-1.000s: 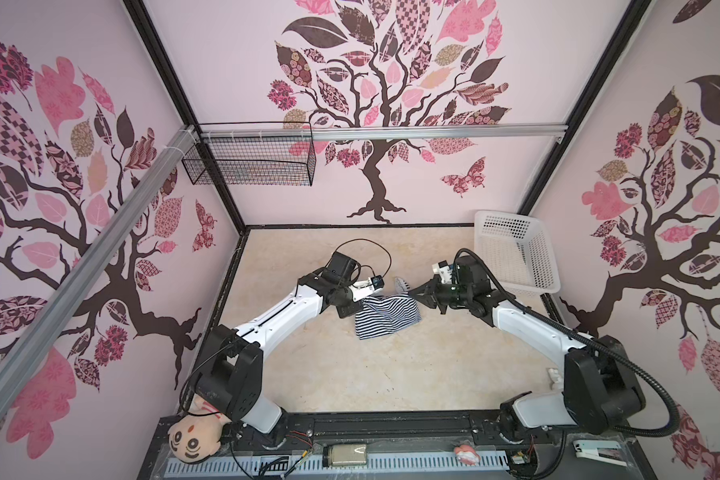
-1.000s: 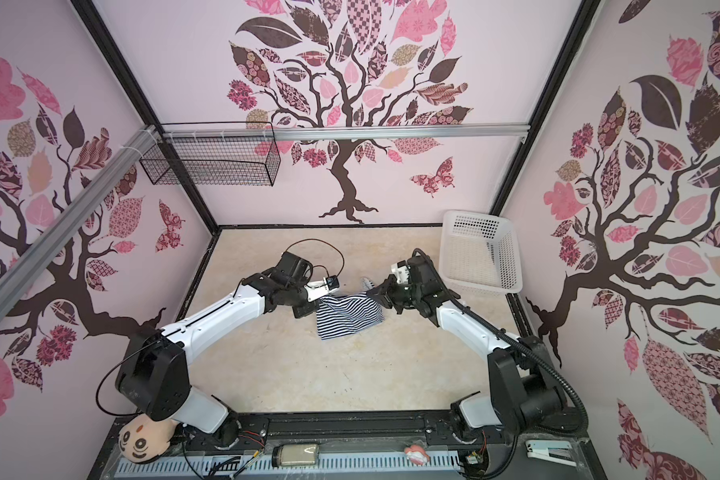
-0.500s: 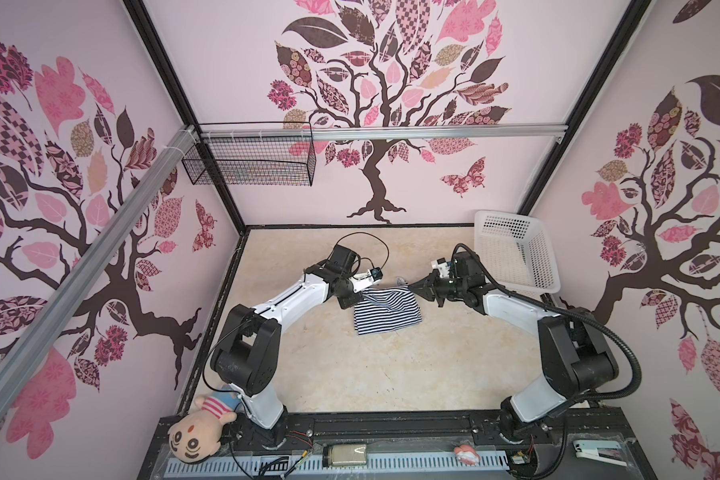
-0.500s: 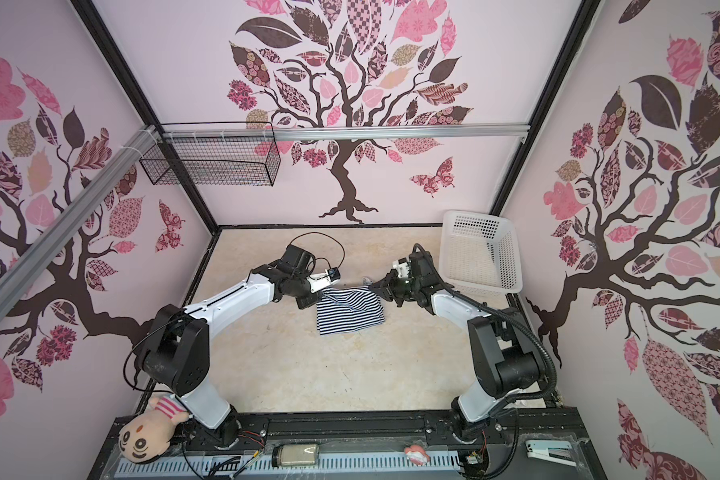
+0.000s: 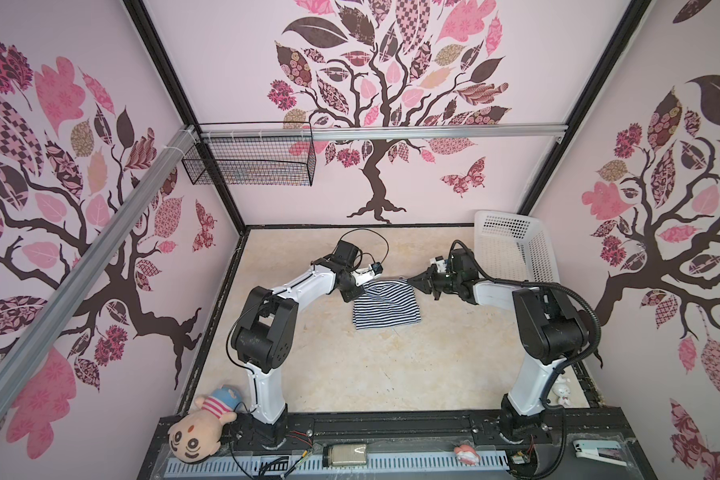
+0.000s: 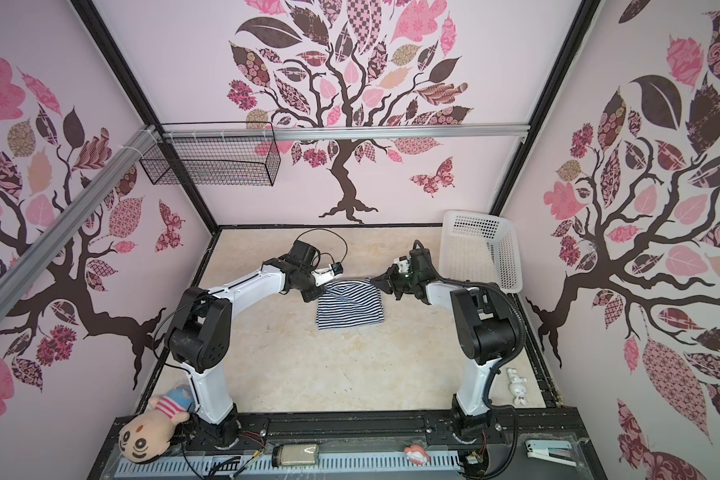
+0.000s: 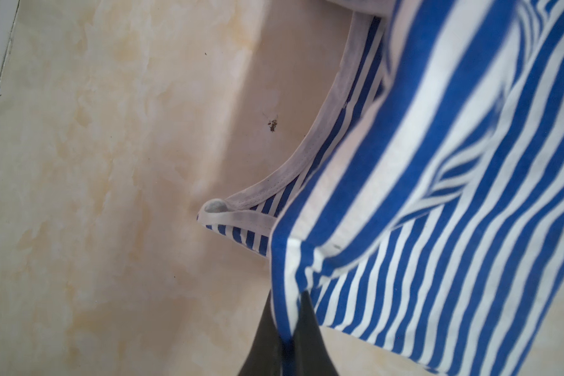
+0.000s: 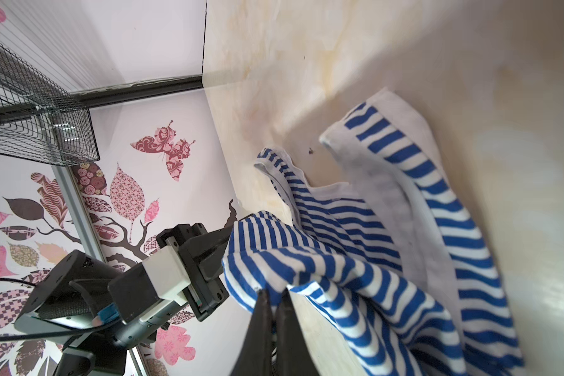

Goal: Fold and stack the tank tops
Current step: 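Lower the folded edge onto the straps and open both grippers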

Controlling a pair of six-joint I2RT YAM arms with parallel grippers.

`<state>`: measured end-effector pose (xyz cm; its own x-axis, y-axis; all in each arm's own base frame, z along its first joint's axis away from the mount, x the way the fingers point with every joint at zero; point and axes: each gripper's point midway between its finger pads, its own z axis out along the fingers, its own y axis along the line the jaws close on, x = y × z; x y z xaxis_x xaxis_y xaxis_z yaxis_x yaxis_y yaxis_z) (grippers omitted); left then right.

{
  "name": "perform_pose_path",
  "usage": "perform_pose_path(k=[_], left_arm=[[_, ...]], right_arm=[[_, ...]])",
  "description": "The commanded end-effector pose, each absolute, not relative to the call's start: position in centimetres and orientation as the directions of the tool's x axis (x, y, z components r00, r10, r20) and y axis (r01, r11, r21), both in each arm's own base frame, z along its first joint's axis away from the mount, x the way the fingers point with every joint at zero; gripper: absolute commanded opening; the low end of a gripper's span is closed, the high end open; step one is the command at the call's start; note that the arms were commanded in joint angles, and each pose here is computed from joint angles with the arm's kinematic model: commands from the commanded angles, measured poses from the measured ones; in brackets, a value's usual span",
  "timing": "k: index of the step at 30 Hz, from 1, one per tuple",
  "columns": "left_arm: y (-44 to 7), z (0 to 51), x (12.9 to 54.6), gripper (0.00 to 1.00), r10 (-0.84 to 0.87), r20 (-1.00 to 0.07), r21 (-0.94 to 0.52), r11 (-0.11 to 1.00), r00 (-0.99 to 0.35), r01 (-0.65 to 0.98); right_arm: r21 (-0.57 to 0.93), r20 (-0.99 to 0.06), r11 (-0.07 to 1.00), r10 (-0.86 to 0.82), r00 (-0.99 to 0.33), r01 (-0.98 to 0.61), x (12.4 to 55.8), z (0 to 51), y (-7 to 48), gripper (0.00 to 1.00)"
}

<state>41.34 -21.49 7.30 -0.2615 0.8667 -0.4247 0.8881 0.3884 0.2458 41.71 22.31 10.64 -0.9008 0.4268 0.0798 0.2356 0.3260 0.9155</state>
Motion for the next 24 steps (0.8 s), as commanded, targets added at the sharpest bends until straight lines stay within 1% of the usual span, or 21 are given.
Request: perform_pose_path(k=[1, 6, 8, 9, 11, 13, 15, 18, 19, 20, 21, 24], left_arm=[[-21.6, 7.4, 43.0, 0.08, 0.856, -0.442, 0.264, 0.409, -0.267, 0.874], [-21.2, 6.4, 43.8, 0.08, 0.855, -0.429, 0.258, 0.427, -0.293, 0.867], [-20.9, 6.1, 44.1, 0.09, 0.857, -0.419, 0.265, 0.431, -0.300, 0.863], [-20.9, 6.1, 44.2, 0.10, 0.857, -0.418, 0.270, 0.434, -0.302, 0.859], [-20.7, 5.8, 44.6, 0.14, 0.856, -0.412, 0.280, 0.444, -0.311, 0.851], [-20.4, 5.6, 45.0, 0.20, 0.856, -0.405, 0.292, 0.455, -0.322, 0.841], [-20.1, 5.8, 45.5, 0.31, 0.849, -0.408, 0.313, 0.477, -0.337, 0.821], [-19.5, 7.0, 46.4, 0.36, 0.827, -0.437, 0.342, 0.517, -0.354, 0.785], [-19.3, 7.6, 46.6, 0.42, 0.818, -0.449, 0.347, 0.531, -0.360, 0.773], [-19.0, 8.1, 46.9, 0.45, 0.807, -0.463, 0.356, 0.549, -0.367, 0.756], [-18.7, 8.7, 47.2, 0.46, 0.796, -0.477, 0.366, 0.566, -0.373, 0.739], [-17.8, 10.6, 47.5, 0.47, 0.762, -0.517, 0.377, 0.611, -0.389, 0.696]], right_arm=[[0.925, 0.075, 0.308, 0.430, -0.900, 0.225, 43.1, 10.5, 22.1, 0.06], [0.916, 0.092, 0.317, 0.434, -0.896, 0.248, 43.9, 9.1, 22.0, 0.08], [0.906, 0.090, 0.338, 0.438, -0.894, 0.256, 44.2, 8.6, 21.9, 0.10], [0.901, 0.086, 0.348, 0.442, -0.893, 0.259, 44.3, 8.4, 21.8, 0.13], [0.891, 0.082, 0.368, 0.445, -0.892, 0.265, 44.6, 7.9, 21.6, 0.27], [0.889, 0.081, 0.373, 0.447, -0.891, 0.267, 44.8, 7.7, 21.6, 0.29], [0.886, 0.074, 0.380, 0.453, -0.888, 0.268, 45.1, 7.7, 21.4, 0.29], [0.880, 0.047, 0.401, 0.458, -0.888, 0.253, 45.1, 8.2, 21.2, 0.29], [0.881, 0.032, 0.407, 0.460, -0.887, 0.243, 45.0, 8.7, 21.0, 0.29], [0.878, 0.018, 0.417, 0.464, -0.885, 0.236, 44.8, 9.2, 20.9, 0.29], [0.873, 0.001, 0.431, 0.466, -0.885, 0.228, 44.6, 9.6, 20.7, 0.30], [0.850, -0.073, 0.491, 0.472, -0.879, 0.193, 44.0, 11.2, 19.9, 0.40]])
